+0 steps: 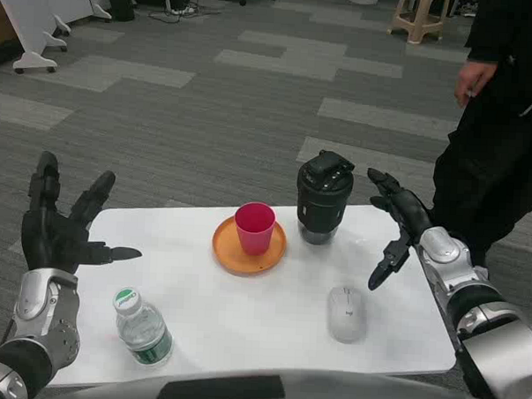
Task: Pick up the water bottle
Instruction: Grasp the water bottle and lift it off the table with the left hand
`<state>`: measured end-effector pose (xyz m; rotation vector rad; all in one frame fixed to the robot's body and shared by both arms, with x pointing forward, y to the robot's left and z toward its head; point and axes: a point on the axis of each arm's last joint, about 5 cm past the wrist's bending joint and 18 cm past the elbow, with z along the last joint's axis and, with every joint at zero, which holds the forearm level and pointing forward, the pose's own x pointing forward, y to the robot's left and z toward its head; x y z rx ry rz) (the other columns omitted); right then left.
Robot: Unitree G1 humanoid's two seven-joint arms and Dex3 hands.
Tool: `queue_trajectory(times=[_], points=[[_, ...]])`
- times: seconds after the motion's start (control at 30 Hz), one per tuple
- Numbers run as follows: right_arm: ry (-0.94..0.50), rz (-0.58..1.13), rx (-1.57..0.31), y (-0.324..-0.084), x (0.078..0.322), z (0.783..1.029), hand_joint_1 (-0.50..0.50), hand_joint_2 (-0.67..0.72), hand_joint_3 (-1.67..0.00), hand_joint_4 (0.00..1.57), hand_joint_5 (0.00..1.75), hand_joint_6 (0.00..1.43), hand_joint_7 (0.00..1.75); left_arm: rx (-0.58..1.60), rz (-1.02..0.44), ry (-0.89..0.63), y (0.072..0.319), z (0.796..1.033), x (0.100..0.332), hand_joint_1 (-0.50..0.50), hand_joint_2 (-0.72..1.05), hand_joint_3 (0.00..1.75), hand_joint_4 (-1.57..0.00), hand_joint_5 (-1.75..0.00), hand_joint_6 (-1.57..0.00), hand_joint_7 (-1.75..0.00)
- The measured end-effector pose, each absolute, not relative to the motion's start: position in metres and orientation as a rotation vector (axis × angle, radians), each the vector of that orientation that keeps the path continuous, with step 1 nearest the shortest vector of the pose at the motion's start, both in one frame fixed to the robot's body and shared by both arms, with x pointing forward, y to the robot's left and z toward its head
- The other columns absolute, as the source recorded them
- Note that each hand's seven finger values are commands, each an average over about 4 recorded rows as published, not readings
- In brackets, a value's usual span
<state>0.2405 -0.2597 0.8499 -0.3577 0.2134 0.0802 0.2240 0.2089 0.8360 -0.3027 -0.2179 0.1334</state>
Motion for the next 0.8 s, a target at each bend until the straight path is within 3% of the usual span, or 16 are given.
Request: queue_trajectory(times=[0.2,0.33,0.47,0.63,0.8], points=[[0.220,0.008,-0.259,-0.254,0.231,0.838,-0.21,0.53,-0.16,0.00,0.56,0.00,0.00,-0.202,0.149,-0.001,0.173,0.825,0.237,0.50,0.87,0.04,-0.07,0.00,-0.26,0.00],[0.227,0.000,-0.256,-0.255,0.229,0.837,-0.21,0.53,-0.16,0.00,0.48,0.00,0.00,-0.207,0.144,-0.009,0.169,0.828,0.241,0.50,0.96,0.09,-0.31,0.00,-0.50,0.00],[0.226,0.000,-0.256,-0.255,0.229,0.837,-0.21,0.53,-0.16,0.00,0.53,0.00,0.00,-0.214,0.162,-0.009,0.169,0.829,0.242,0.50,0.96,0.09,-0.34,0.00,-0.54,0.00],[0.226,0.000,-0.256,-0.255,0.229,0.837,-0.21,0.53,-0.16,0.00,0.48,0.00,0.00,-0.212,0.156,-0.021,0.167,0.832,0.246,0.50,1.05,0.04,-0.27,0.00,-0.46,0.00],[0.227,0.000,-0.257,-0.255,0.229,0.837,-0.21,0.53,-0.16,0.00,0.48,0.00,0.00,-0.197,0.137,-0.007,0.169,0.834,0.249,0.50,0.96,0.09,-0.49,0.00,-0.53,0.00]])
